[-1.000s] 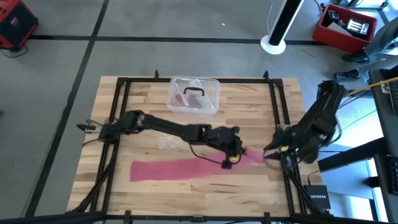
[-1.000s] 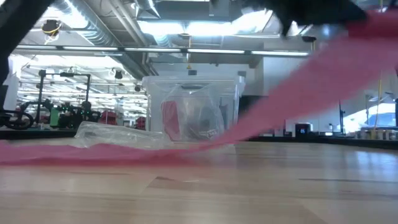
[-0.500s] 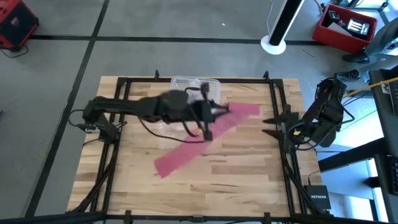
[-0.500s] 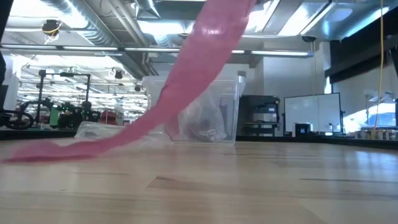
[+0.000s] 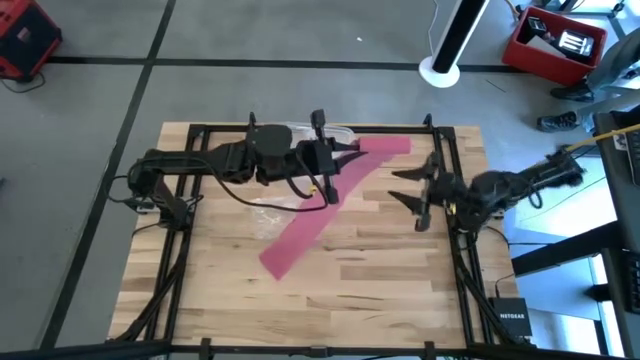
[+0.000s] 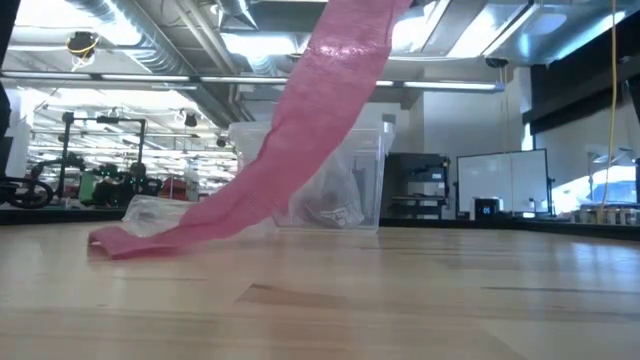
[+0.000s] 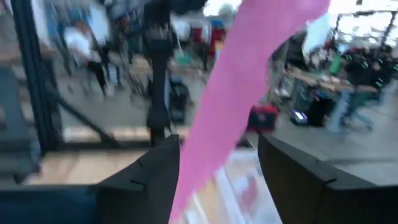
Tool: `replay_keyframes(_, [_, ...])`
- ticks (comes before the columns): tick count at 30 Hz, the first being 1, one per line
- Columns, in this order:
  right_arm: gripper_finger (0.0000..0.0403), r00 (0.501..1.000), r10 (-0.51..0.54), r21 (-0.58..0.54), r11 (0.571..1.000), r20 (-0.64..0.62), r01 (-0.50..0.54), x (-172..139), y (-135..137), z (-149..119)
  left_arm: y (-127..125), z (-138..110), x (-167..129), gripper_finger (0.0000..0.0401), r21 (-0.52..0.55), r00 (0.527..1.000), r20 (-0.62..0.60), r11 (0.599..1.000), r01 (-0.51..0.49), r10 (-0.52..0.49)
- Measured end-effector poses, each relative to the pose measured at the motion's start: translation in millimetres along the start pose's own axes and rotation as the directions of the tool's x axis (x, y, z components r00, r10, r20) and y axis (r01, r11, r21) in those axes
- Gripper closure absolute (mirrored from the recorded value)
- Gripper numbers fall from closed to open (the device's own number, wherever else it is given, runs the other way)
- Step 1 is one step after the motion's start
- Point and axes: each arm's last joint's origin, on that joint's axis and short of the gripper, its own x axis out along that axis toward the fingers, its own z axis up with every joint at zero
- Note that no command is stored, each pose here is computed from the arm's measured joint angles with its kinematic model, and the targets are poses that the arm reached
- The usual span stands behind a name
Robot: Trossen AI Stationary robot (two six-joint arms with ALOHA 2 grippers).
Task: Roll bandage
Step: Roll the pink bandage
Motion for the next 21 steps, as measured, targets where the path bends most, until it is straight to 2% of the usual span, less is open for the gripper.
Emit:
replay_keyframes(2, [0.0193,1.000,-0.002,0.024,1.000,0.006,0.002,12,-6,-13,-5,5,-2,0.0398,-0.025,1.000,0.023,1.000,0.009,-0.008])
replay_keyframes(6, [0.0202,0.975,0.207,0.093,0.973,0.075,-0.213,35,-1,-37,-16,14,-8,0.0397,-0.017,0.999,0.048,1.000,0.014,-0.013])
replay_keyframes(10, [0.0213,0.977,0.151,0.083,0.983,0.150,-0.164,53,4,-41,-25,21,-13,0.0398,-0.040,0.997,0.071,0.999,0.022,-0.019])
replay_keyframes(14, [0.0234,0.957,0.191,0.009,0.980,0.220,-0.197,69,13,-47,-32,24,-17,0.0396,-0.041,0.997,0.072,0.999,0.031,-0.028])
replay_keyframes(16, [0.0266,0.951,0.190,-0.005,0.981,0.244,-0.195,72,14,-47,-35,26,-18,0.0397,-0.043,0.998,0.062,0.999,0.017,-0.014])
replay_keyframes(20, [0.0376,0.965,0.157,-0.045,0.987,0.208,-0.151,73,13,-51,-38,30,-24,0.0398,-0.047,0.998,0.060,0.999,0.009,-0.007])
replay_keyframes(21, [0.0388,0.969,0.149,-0.073,0.988,0.198,-0.137,72,13,-51,-37,32,-26,0.0398,-0.049,0.998,0.065,0.999,0.010,-0.007])
